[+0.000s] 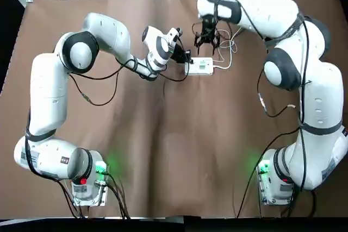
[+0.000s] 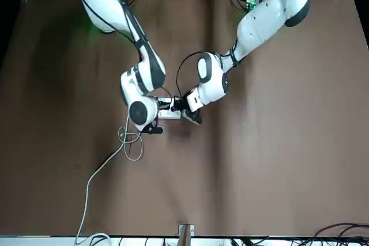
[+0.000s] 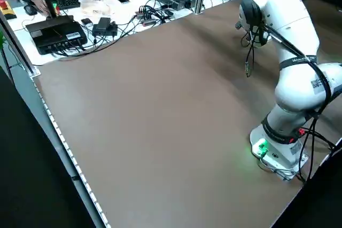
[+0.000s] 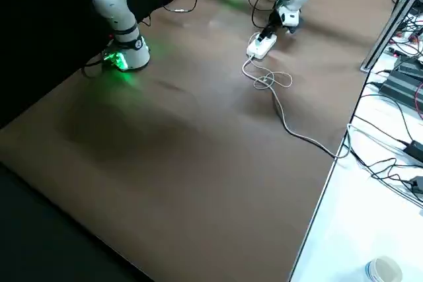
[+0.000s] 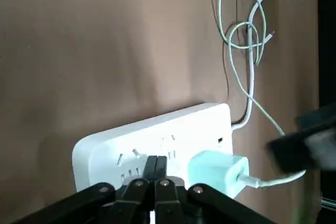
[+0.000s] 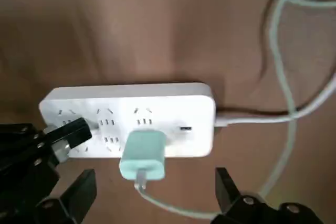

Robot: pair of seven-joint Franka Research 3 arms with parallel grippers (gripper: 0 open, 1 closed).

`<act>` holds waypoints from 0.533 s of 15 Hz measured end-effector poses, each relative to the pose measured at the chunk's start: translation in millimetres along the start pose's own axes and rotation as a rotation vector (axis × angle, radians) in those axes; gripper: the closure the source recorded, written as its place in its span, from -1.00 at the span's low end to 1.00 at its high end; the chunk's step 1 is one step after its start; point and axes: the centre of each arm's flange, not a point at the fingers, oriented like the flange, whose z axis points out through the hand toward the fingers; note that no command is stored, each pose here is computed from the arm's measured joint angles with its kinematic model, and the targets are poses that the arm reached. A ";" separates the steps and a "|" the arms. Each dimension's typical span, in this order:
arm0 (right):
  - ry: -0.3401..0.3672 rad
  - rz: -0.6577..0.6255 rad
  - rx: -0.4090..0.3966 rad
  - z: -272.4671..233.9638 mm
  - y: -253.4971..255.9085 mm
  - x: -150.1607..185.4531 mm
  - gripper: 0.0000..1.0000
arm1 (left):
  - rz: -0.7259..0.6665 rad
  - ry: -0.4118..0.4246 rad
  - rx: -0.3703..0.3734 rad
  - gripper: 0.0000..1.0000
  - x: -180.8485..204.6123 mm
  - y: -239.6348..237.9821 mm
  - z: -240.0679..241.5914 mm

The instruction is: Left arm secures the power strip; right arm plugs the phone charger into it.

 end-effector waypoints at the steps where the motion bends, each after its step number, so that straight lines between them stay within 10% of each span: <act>1: -0.010 0.007 0.005 -14.1 7.8 3.1 -1.00 | 0.000 0.000 0.000 0.98 0.2 0.1 0.0; 8: -0.048 0.107 0.079 -132.3 127.4 31.1 -1.00 | -0.010 0.008 -0.002 0.98 2.9 0.0 -0.4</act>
